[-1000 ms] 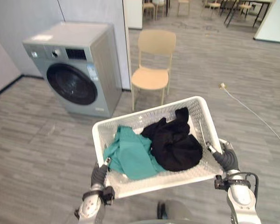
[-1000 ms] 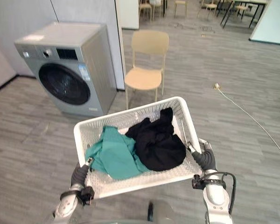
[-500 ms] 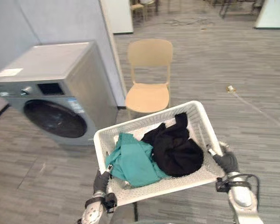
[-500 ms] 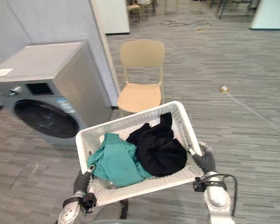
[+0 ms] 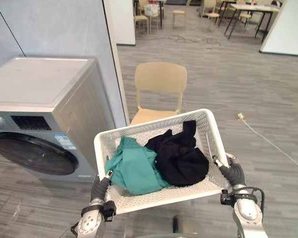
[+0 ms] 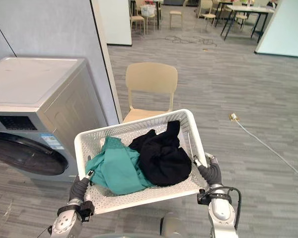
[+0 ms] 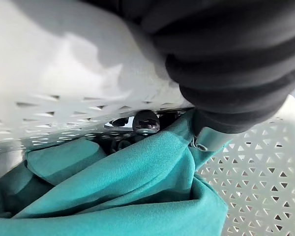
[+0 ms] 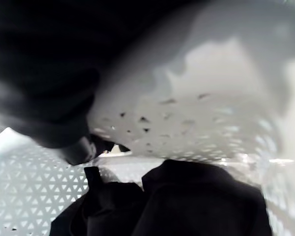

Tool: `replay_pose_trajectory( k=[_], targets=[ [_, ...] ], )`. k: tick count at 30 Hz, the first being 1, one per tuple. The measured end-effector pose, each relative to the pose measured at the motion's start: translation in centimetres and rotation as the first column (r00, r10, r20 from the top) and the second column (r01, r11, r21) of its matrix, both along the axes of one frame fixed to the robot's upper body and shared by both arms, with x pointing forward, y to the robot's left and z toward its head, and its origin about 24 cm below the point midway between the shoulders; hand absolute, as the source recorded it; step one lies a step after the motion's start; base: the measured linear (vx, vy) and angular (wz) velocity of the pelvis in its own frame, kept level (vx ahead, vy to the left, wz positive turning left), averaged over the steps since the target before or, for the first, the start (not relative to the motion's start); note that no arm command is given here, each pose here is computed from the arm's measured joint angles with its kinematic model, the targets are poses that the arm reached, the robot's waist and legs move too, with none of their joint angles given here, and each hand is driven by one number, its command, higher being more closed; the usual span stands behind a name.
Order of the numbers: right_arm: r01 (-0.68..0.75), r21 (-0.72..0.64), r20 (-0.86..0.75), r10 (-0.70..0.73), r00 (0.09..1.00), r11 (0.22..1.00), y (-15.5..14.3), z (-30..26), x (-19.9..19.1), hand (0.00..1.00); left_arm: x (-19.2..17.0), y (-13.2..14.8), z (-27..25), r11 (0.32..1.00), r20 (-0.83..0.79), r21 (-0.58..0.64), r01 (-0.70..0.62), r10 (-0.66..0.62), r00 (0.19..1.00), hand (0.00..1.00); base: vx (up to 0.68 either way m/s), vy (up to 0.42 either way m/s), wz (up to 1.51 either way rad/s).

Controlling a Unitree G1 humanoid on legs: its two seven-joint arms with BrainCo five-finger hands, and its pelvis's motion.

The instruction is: Pick up the laundry basket with both hands and put the clothes into the washing machine.

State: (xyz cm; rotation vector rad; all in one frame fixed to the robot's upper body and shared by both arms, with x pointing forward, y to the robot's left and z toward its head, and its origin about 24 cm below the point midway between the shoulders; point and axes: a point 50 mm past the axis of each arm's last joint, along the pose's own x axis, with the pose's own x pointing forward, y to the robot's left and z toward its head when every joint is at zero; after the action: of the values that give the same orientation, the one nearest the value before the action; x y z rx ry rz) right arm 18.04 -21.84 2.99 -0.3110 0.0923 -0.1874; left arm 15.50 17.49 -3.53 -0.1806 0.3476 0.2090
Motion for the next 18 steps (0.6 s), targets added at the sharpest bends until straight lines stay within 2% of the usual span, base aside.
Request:
replay_pose_trajectory(
  k=[4, 9, 15, 18],
  targets=[
    [-0.02, -0.038, 0.03, 0.021, 0.999, 0.999, -0.2, 1.1, -0.1, 1.0, -0.7, -0.4, -0.3, 0.999, -0.017, -0.034, -0.021, 0.021, 1.0, 1.0, 0.37, -0.173, -0.14],
    [-0.027, -0.045, 0.043, 0.029, 0.999, 0.999, -0.1, 1.3, 0.2, 1.0, -0.8, -0.4, -0.2, 0.998, -0.006, -0.044, -0.034, 0.034, 0.999, 1.0, 0.29, -0.022, -0.33],
    [-0.053, -0.065, 0.037, 0.055, 0.998, 0.997, -0.3, 1.2, 1.9, 1.0, -0.5, 0.1, -0.1, 0.999, 0.006, -0.029, -0.038, 0.039, 0.999, 1.0, 0.41, 0.21, -0.49],
    [-0.082, -0.058, 0.064, 0.085, 0.994, 0.995, -0.2, 1.6, 5.3, 1.0, 2.5, 1.0, 1.3, 0.999, 0.086, 0.035, -0.003, 0.0, 0.996, 1.0, 0.2, 0.181, -0.27]
  ],
)
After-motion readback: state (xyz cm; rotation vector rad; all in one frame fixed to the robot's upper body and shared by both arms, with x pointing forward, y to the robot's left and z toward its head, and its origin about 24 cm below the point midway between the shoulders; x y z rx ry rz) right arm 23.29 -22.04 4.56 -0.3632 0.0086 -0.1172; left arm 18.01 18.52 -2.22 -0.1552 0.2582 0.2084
